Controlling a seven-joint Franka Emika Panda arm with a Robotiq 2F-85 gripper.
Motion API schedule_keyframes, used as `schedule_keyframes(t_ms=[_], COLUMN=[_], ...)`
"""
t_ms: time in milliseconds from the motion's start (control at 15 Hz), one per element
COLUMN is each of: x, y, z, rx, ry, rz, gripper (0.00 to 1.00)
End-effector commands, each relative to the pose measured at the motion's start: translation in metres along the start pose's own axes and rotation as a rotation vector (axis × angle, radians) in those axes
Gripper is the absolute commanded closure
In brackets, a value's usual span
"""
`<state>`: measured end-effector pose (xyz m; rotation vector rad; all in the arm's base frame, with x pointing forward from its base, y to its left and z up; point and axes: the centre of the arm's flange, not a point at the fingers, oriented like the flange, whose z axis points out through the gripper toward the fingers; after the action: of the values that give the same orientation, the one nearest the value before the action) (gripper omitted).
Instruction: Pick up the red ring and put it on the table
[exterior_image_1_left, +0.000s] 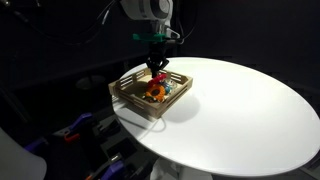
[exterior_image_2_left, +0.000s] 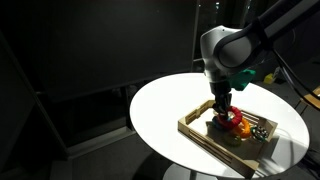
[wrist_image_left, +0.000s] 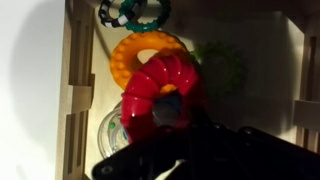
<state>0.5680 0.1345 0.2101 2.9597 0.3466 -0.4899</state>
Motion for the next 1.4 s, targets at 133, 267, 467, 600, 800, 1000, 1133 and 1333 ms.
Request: schedule_keyframes(t_ms=[133,267,467,600,800,1000,1133,1333], x=[0.006,0.006,0.007,0.007,0.009,0.011,0.012,0.013], y=[0.004,0.004,0.004,0.004,0.004,0.004,0.003,0.001], z=[-0.006,-0.006,-0.006,-0.005,-0.003,0.0,0.002,0.005], rx=[-0.022,-0.024,-0.033,-0.041,-0.054,-0.059,-0.058,-0.059], ry=[-0.006,-0.004,-0.006,-0.008,-0.013,-0.02,-0.024,-0.028], rz=[-0.022,-0.02,-0.014,-0.017,-0.023,-0.026,-0.029,-0.032], gripper=[0.5,0.35,0.13,0.0,0.0,0.0,0.0,0.0])
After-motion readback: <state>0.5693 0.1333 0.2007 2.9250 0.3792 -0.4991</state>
